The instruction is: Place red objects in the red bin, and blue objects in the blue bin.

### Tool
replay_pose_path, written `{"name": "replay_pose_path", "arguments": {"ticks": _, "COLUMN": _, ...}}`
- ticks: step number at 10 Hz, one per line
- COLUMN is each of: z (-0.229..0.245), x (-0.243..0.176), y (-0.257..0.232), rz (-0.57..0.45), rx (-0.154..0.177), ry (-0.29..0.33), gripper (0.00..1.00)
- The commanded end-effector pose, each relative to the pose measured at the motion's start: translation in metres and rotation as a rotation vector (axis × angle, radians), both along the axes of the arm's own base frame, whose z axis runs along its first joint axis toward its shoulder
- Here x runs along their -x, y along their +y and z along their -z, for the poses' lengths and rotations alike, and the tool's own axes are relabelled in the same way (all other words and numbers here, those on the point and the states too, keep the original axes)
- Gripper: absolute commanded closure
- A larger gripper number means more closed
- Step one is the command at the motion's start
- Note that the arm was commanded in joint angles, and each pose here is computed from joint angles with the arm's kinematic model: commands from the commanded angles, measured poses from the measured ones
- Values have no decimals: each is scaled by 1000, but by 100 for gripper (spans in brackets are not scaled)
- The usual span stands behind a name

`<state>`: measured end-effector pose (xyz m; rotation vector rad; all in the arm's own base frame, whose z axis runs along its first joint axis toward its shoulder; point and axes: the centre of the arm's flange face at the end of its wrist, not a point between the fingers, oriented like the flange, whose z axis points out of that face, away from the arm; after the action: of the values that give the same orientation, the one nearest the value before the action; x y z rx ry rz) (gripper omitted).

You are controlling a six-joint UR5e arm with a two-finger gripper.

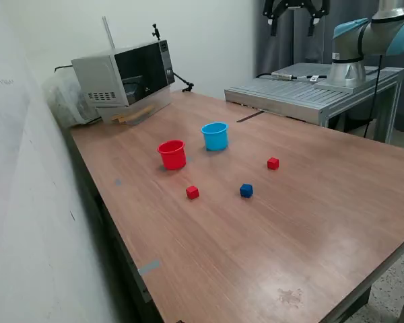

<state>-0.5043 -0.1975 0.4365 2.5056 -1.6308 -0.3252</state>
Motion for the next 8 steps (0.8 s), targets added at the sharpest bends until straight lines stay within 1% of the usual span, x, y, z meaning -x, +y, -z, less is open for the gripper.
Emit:
{"name": "replay_pose_path", "arguments": {"ticks": 1, "z": 32, "x": 48, "y": -74, "rz": -68, "rx": 25, "ry": -39, "gripper": 0}}
{"name": "replay_pose_path", "arguments": {"ticks": 2, "z": 63, "x": 70, "y": -79, "rz": -68, "rx": 22, "ry": -62, "gripper": 0}}
{"name": "replay_pose_path", "arguments": {"ticks": 4, "z": 125, "x": 104, "y": -81, "rz": -58, "rx": 23, "ry": -52, "gripper": 0}}
{"name": "replay_pose_path", "arguments": {"ticks": 5, "z": 158, "x": 120, "y": -73, "rz": -42, "rx": 22, "ry": -59, "gripper": 0}}
{"name": "replay_pose_path", "arguments": {"ticks": 6, "z": 206, "x": 142, "y": -49, "rz": 2, "rx": 14, "ry": -91, "gripper": 0}}
{"name": "replay_pose_path", "arguments": {"ticks": 7, "z": 231, "x": 154, "y": -38, "rz": 45, "rx": 11, "ry": -99, "gripper": 0}}
{"name": "replay_pose_path", "arguments": {"ticks": 8, "z": 251, "x": 162, "y": -29, "rz": 117, "rx": 20, "ry": -107, "gripper": 0}}
